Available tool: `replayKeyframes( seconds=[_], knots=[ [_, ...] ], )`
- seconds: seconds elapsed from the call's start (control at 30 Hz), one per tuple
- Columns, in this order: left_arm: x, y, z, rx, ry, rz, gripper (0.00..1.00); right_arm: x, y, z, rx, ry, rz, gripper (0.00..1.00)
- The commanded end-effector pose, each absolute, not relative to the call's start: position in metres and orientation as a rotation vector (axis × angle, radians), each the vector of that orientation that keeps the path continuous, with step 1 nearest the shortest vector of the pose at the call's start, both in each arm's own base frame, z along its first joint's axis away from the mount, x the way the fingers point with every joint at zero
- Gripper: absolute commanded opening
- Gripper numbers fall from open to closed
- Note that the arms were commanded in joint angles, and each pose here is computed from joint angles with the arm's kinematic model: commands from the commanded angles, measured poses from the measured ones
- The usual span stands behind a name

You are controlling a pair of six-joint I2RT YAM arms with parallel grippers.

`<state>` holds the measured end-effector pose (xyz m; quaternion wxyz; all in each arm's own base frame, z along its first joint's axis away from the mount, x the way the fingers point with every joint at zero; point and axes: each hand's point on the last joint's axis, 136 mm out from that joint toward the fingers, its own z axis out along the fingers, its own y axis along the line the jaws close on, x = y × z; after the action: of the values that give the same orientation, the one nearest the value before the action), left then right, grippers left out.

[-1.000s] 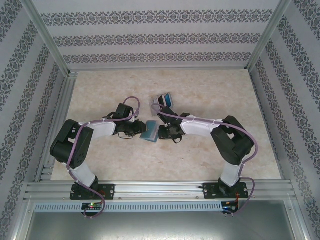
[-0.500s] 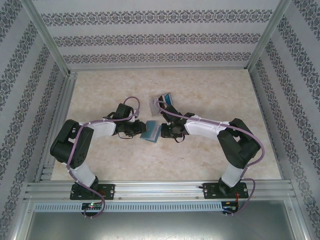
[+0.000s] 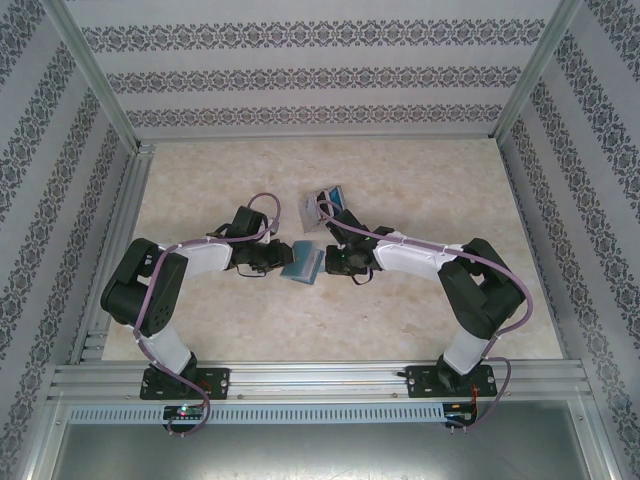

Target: Put the credit cards into the card holder

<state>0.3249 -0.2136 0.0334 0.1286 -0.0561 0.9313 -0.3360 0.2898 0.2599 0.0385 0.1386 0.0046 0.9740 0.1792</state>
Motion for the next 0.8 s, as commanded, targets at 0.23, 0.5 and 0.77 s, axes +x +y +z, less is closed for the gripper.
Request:
replayKeyframes(
  seconds=[0.23, 0.5, 0.77],
  knots=[
    [0.3104, -0.2088, 0.0079, -0.189, 2.813, -0.903, 0.27, 0.2919, 0.2532, 0.0419, 0.067, 2.804, 0.548, 0.21],
    [0.311, -0.2098, 0.0095, -0.184, 2.806, -0.913, 0.27, 0.2943, 0.2509, 0.042, 0.089, 2.796, 0.563, 0.17],
    [0.3097, -0.2086, 0.008, -0.187, 2.81, -0.907, 0.27, 0.2937, 0.2506, 0.0424, 0.096, 2.794, 0.572, 0.08]
  ],
)
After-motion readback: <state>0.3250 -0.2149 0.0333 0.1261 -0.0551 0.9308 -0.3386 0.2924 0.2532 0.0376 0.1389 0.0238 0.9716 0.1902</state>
